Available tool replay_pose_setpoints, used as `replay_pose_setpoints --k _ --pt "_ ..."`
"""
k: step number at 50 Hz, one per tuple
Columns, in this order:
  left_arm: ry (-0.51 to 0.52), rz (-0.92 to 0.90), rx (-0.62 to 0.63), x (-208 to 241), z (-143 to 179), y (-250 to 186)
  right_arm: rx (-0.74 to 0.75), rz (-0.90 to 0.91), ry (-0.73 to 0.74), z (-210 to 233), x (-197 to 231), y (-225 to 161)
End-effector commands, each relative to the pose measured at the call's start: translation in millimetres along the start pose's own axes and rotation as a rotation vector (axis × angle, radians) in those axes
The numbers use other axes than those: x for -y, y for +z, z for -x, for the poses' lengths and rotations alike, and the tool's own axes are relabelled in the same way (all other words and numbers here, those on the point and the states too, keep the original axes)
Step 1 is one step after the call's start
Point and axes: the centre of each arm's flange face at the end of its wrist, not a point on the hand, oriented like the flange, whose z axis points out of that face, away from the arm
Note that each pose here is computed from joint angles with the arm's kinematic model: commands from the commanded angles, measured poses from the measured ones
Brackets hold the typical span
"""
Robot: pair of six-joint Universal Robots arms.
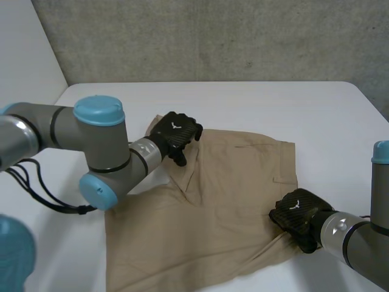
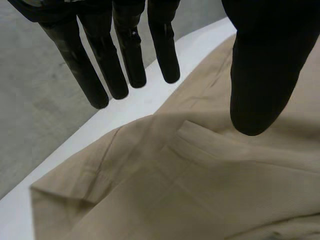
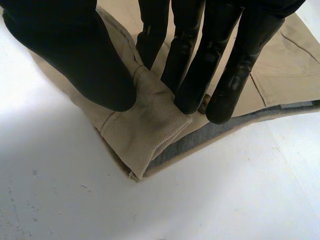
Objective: Fold the shorts.
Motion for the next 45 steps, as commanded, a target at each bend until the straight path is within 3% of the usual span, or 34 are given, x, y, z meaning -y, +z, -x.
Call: replay_pose_setpoints --k 1,14,25,36,45 --pt "0.076 -0.004 -0.026 -17 4 18 -0.015 -0.004 0.007 -3 -1 2" --pt "0.190 0.100 -0.100 -36 0 21 -0.023 -0.009 0.007 -5 -1 3" --pt "0.202 0.121 -0.107 -39 2 25 -0.031 -0.018 0.003 -5 0 4" --pt "0.228 0.207 0.066 -27 26 12 -0.038 -0.022 0.003 -6 0 4" --pt "0.229 0.390 0.159 -49 50 -34 -0.036 -0.021 0.002 -5 0 4"
